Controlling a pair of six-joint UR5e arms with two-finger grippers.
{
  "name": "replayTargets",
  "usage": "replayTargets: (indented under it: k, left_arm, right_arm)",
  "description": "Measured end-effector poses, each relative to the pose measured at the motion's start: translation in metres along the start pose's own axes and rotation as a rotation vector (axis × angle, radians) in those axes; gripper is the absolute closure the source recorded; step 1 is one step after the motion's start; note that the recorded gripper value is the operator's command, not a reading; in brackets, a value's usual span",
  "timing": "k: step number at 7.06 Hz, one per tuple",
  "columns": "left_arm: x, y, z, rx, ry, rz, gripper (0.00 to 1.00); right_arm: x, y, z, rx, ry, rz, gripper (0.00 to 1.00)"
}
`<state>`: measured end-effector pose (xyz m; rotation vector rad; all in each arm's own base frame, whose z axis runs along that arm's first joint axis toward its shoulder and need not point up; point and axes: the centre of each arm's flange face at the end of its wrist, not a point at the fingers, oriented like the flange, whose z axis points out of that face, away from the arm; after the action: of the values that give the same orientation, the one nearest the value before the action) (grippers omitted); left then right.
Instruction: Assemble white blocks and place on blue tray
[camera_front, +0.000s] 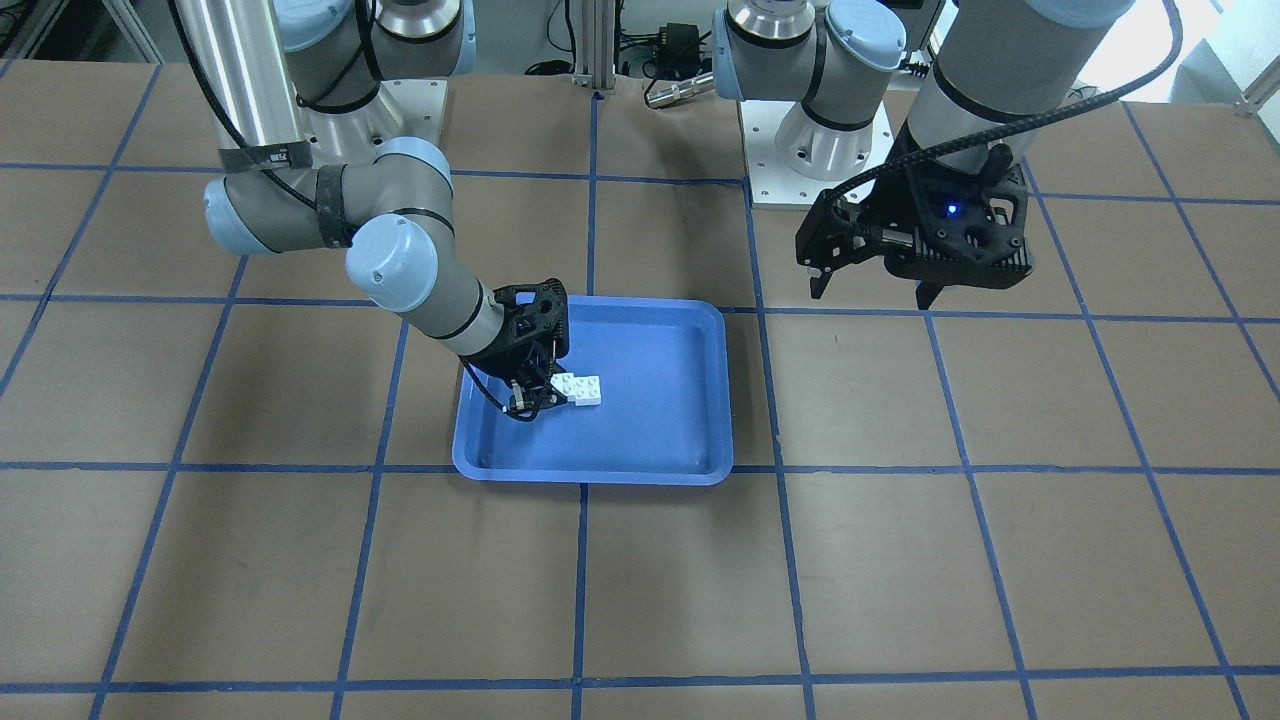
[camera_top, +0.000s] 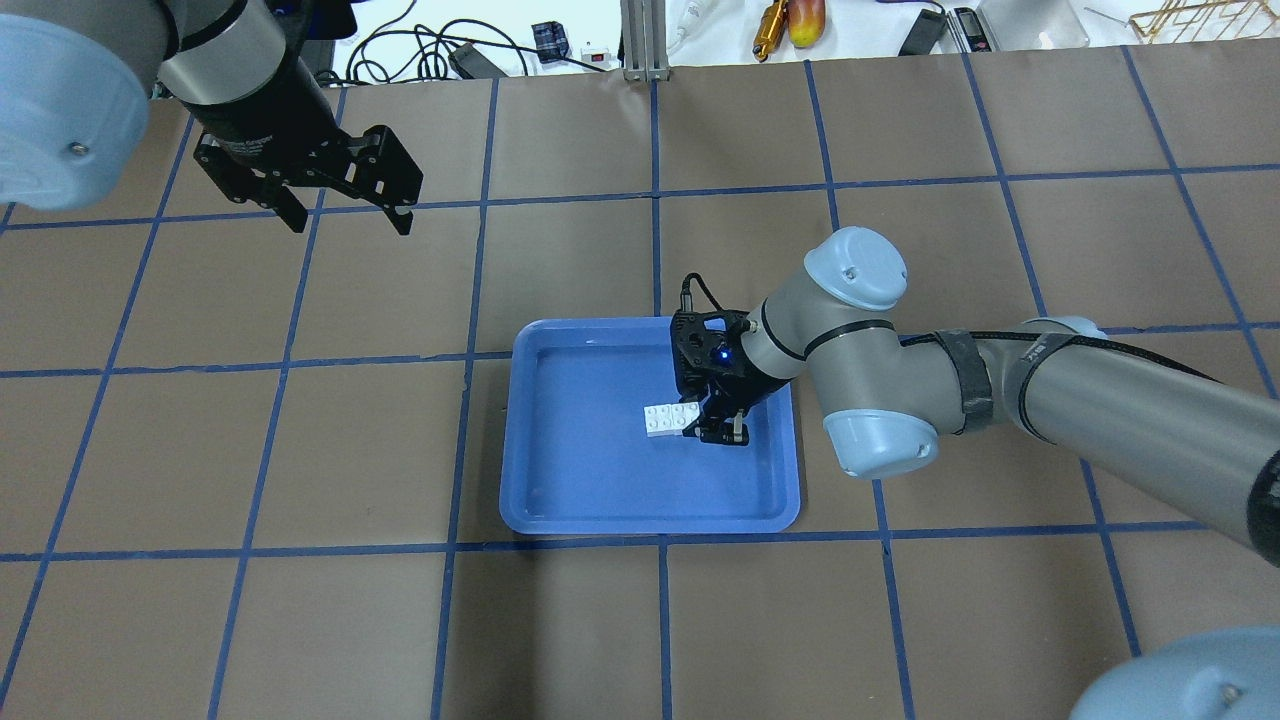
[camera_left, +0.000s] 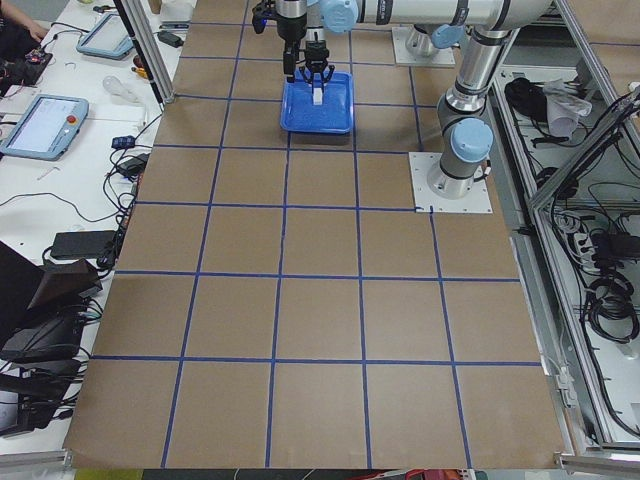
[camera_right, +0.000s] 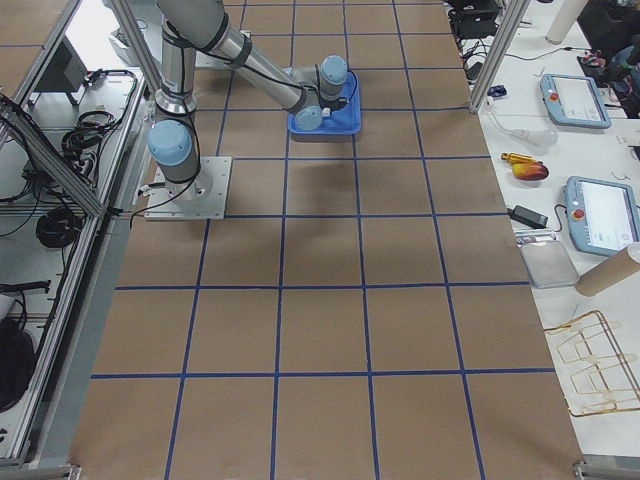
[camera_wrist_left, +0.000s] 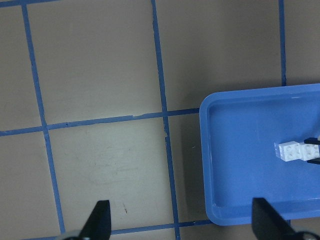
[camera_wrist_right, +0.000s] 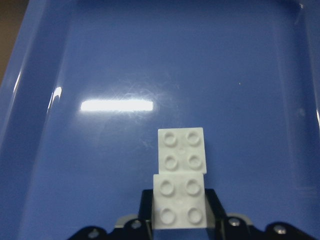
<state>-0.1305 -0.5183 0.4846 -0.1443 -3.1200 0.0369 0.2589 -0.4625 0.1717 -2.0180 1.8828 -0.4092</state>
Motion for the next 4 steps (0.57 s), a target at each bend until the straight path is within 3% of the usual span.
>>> replayTargets:
  k: [4]
  left_arm:
    - [0.0007, 0.0005, -0.0009, 0.002, 0.001, 0.002, 0.00]
  right_arm:
    - [0.0009, -0.0005, 0.0000, 0.004, 0.008, 0.011, 0.73]
